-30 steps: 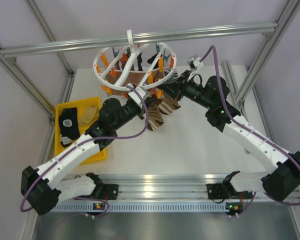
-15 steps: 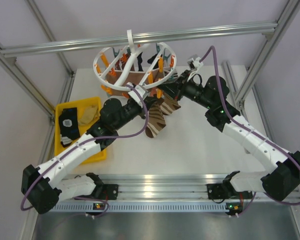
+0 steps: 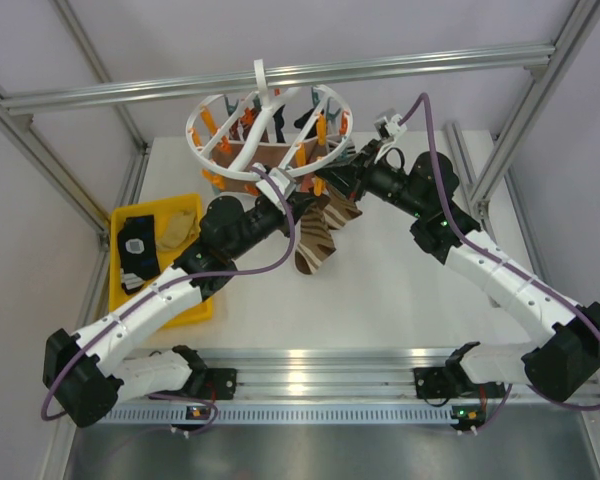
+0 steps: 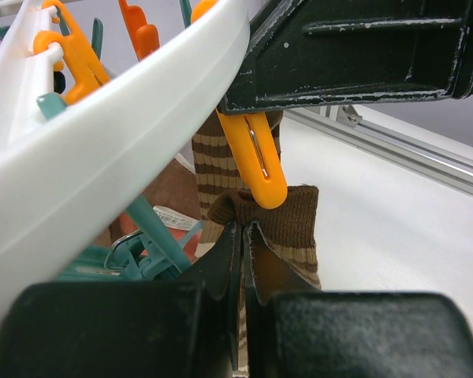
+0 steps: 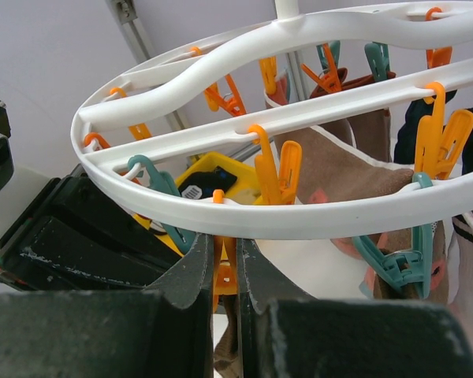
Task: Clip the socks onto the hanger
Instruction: Clamp the sock onto the hanger.
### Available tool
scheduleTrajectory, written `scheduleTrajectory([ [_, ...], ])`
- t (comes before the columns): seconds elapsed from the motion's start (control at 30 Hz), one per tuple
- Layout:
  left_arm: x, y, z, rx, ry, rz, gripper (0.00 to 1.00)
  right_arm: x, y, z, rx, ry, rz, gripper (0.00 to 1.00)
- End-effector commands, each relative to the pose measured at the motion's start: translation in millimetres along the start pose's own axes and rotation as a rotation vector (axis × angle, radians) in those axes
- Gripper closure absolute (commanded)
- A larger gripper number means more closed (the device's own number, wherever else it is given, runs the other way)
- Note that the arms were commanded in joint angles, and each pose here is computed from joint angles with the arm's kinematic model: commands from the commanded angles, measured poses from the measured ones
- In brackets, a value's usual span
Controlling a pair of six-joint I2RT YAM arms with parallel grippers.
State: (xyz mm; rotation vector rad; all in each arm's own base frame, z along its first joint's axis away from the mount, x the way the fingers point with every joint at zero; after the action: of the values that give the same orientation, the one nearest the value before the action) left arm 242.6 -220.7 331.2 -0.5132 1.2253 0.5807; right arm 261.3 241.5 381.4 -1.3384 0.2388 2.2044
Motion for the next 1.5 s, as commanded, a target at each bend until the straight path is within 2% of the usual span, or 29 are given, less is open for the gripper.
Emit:
scheduleTrajectory([
  [0.0, -51, -2, 19, -0.093, -0.002, -0.185, 1.00, 7, 0, -6, 0.020, -0.003, 0.049, 1.00],
  [0.6, -76, 5, 35, -0.189, -0.005, -0.254, 1.00, 8, 1, -8, 0.028, 0.005, 0.057, 1.00],
  [0.83, -78, 8, 45, -0.275, 0.016, -0.254, 1.00, 10, 1, -9, 0.031, 0.002, 0.061, 1.00],
  [1.23, -59, 24, 26, -0.166, -0.019, -0.285, 1.00, 4, -2, -11, 0.055, -0.026, 0.034, 1.00],
  [1.47, -39, 31, 14, -0.133, -0.141, -0.278, 1.00, 4, -3, -10, 0.050, -0.044, 0.034, 1.00],
])
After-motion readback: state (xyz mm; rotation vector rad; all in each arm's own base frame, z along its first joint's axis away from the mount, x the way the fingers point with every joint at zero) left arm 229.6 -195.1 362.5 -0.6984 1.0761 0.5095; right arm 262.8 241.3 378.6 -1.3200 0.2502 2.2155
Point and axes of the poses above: each gripper's point midway between its finger pads, its own y axis back along the fingers, its own z axis along the line the jaws close on, x = y × z, the point moved 8 cm from there along y, back along the fingers, and after that the axes turned 12 degrees about -y, right-handed, at the moved point
